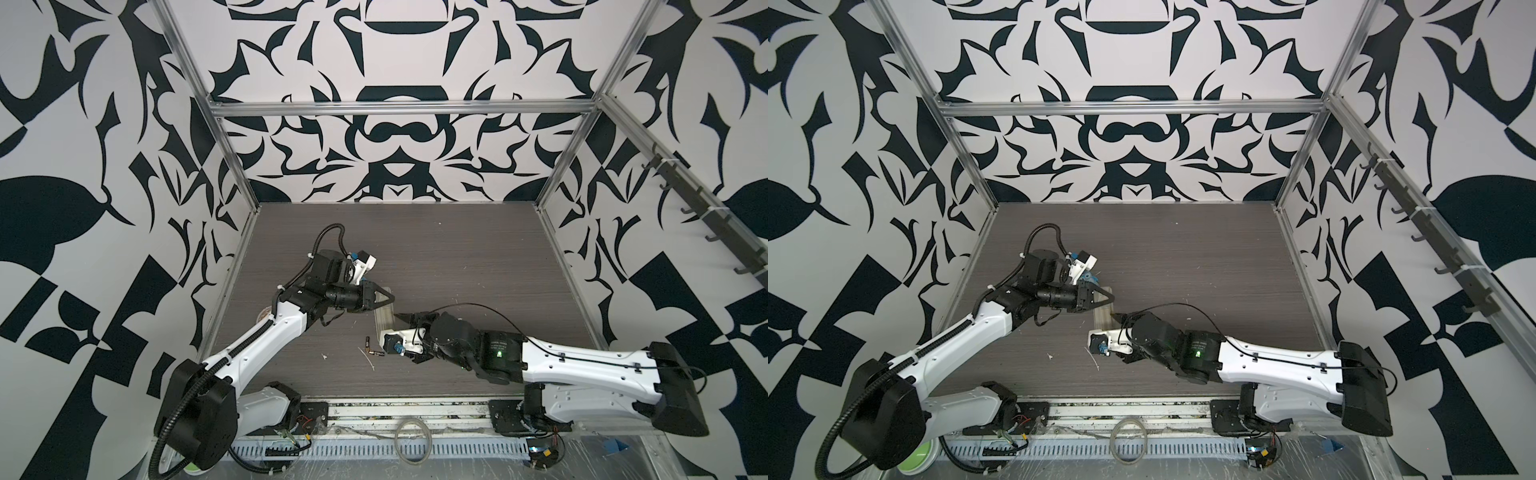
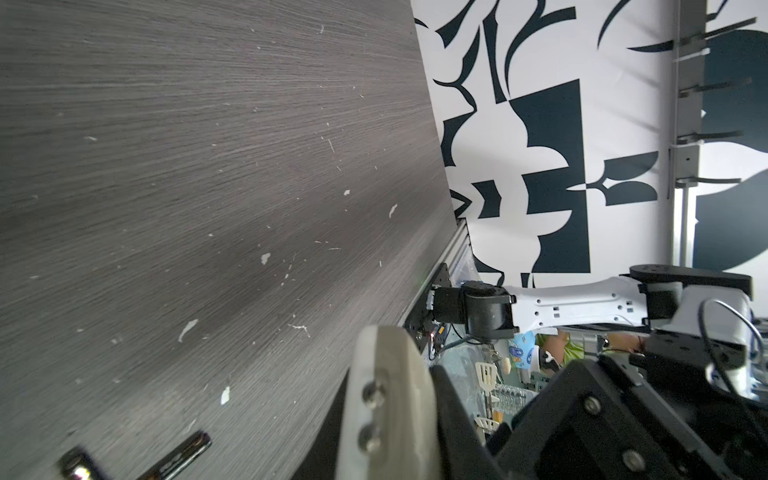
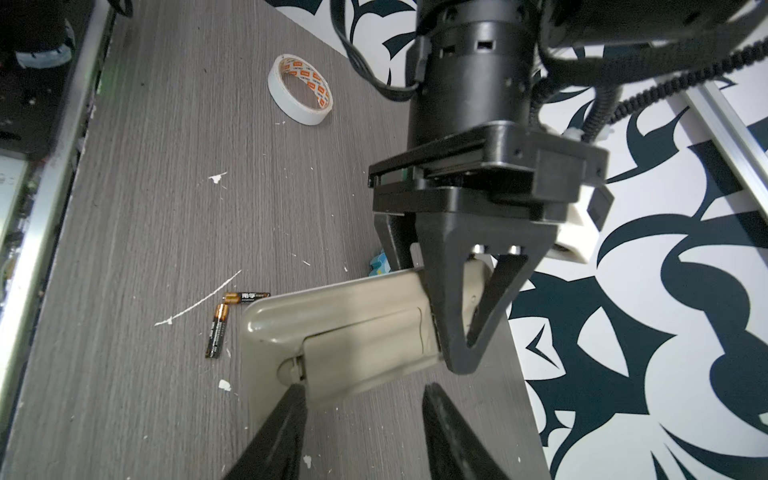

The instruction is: Load the batteries into the remote control

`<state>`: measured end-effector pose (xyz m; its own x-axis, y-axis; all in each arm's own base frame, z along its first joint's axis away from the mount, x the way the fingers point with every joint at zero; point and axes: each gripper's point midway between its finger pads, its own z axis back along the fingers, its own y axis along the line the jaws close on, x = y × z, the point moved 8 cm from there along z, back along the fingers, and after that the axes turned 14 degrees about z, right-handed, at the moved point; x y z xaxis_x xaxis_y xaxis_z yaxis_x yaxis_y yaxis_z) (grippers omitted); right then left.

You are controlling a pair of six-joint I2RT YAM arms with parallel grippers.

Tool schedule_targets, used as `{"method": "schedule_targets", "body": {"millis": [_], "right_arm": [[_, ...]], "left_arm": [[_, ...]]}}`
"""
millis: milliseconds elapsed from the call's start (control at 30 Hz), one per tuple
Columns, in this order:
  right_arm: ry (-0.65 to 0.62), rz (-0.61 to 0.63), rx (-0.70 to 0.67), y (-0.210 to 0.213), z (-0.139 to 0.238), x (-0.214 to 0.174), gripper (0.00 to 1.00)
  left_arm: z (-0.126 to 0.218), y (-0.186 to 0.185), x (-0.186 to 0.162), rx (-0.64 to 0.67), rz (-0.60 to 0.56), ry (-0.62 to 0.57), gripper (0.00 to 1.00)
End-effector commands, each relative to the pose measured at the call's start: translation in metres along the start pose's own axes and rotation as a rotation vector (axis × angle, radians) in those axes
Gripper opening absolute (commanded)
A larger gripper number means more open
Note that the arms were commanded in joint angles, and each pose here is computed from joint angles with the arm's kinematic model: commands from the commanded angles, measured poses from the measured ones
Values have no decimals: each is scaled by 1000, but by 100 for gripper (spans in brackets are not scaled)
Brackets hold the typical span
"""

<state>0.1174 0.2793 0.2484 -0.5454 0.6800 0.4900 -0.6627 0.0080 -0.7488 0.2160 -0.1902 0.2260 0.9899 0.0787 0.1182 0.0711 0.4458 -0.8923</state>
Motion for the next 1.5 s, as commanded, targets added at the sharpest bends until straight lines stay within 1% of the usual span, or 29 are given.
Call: {"method": "schedule_targets", "body": {"millis": [0,100,200,367,433,467,567,767,933,1067,1267,1467], "right_arm": [[-74,-188,-121,-35,22,17,52],[-80,-377,-125,-50,30,16,53],[-110,-586,-90,-63,36,7,56],[-162,-957,16,-84,34,-32,57],[-179,-1053,49,-87,28,-43,57],[-180,-1079,69,-86,24,-46,57],[-142,-1128,130,-77,5,-52,57],[-114,-1171,231,-66,-20,-55,58],[-85,-1195,289,-59,-36,-59,64],[-68,-1216,328,-53,-49,-62,69],[-71,-1238,380,-50,-66,-62,69],[-80,-1235,407,-49,-74,-59,69]], "left_arm": [[11,-2,8,68,-22,-96,0],[14,2,14,131,-19,-161,0],[15,4,20,175,-17,-204,0],[20,6,31,264,-3,-301,0],[18,9,34,278,20,-331,0],[18,9,35,281,24,-343,0],[13,11,36,312,25,-366,0],[9,14,37,346,35,-372,0],[5,16,39,362,37,-372,0],[3,16,39,369,30,-376,0],[2,16,38,373,27,-373,0],[1,14,38,367,20,-374,0]]}}
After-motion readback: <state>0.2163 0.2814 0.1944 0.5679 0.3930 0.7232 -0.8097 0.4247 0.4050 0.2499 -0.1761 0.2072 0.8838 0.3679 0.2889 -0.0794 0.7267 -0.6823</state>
